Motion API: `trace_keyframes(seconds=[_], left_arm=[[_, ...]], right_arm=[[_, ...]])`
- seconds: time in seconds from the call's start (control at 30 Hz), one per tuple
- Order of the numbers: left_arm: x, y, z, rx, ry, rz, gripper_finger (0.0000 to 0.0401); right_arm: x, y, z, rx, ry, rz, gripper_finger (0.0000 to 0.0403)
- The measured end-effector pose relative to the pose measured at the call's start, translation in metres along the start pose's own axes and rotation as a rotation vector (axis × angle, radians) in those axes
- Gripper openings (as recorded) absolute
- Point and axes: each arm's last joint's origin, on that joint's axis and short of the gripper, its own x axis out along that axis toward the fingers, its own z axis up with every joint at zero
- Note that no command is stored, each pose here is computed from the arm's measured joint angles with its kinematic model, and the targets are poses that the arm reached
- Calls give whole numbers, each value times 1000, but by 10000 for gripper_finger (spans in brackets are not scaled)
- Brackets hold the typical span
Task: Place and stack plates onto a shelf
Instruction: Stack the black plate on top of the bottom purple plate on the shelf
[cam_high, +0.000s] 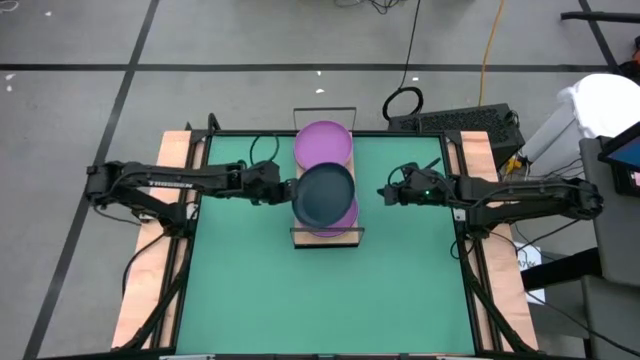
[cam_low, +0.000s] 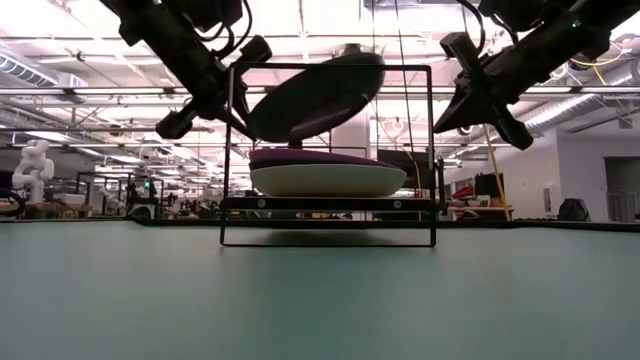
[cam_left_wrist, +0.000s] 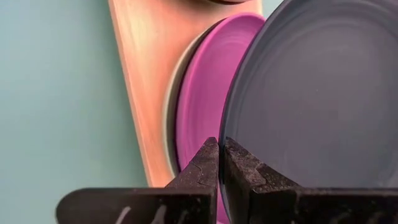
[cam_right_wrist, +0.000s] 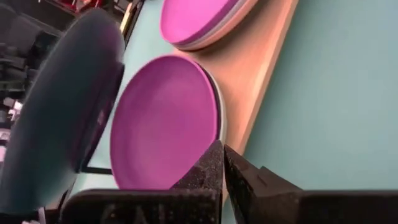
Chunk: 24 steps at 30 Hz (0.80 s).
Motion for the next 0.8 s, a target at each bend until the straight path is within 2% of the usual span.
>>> trace_keyframes(seconds=[0.8], left_arm=[[15, 6, -2, -24, 10, 60, 29]], right_arm=[[-1, 2, 1, -15, -15, 17, 0]])
